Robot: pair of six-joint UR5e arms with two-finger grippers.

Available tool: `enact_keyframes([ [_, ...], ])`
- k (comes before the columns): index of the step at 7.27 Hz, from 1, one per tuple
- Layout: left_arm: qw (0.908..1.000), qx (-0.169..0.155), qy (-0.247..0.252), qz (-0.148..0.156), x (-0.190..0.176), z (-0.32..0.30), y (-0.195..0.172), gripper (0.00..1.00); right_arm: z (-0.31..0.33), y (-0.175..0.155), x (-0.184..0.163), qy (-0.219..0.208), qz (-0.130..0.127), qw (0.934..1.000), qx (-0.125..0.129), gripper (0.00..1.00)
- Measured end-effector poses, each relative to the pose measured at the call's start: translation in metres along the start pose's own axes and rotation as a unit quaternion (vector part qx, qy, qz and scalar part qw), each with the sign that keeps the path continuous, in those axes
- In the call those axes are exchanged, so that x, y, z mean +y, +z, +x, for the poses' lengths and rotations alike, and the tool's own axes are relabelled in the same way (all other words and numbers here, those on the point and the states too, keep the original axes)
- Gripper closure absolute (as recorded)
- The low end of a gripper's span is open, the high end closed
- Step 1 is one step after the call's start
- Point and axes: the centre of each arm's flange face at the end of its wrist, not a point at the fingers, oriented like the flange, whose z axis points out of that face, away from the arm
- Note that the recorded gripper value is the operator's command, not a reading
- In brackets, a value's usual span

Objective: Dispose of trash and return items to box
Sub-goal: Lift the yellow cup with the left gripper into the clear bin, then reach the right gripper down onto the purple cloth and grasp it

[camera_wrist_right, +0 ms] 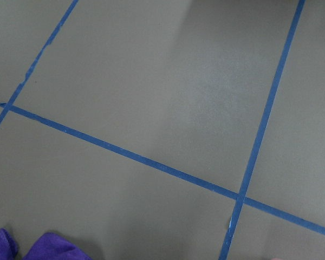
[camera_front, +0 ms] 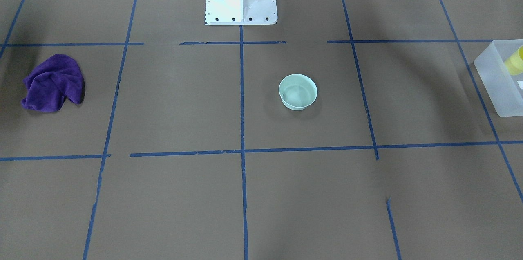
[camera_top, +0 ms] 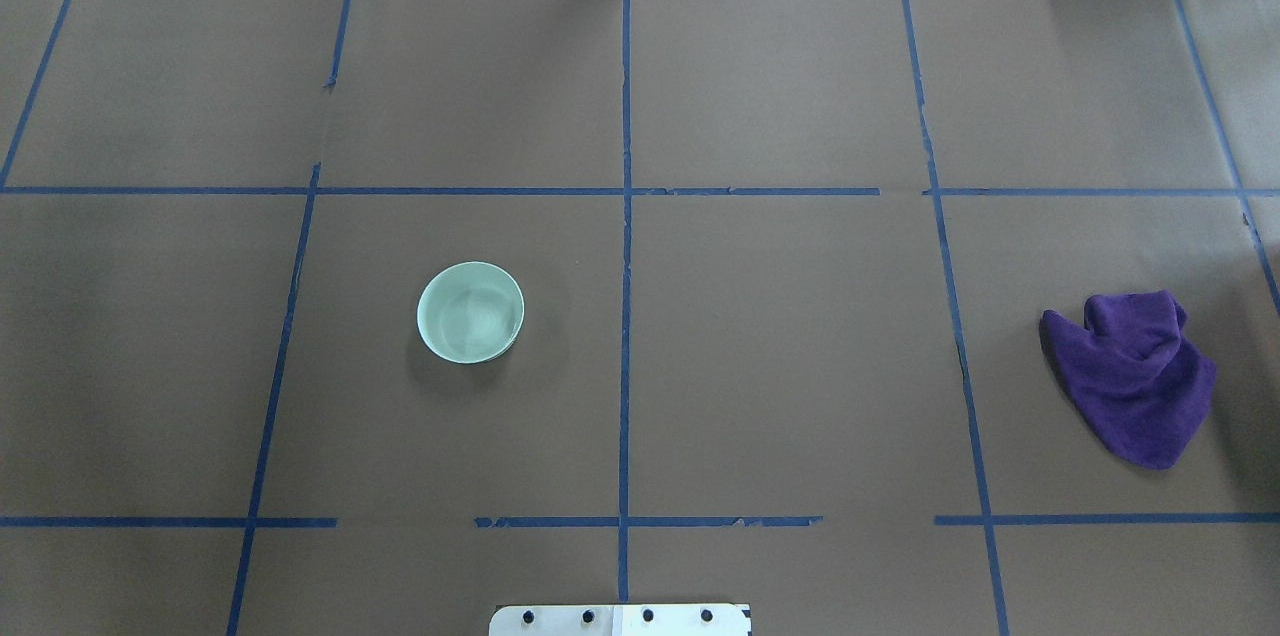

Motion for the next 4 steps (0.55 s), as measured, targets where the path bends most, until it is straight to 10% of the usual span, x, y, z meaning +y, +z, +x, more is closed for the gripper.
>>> enact_keyframes([
  [4,0.9999,0.005,0.015,-0.003,-0.0014,0.0052,0.0077,0.59,0.0014,0.0016,0.0021,0.003,-0.003,1.0000,0.001,0.00],
])
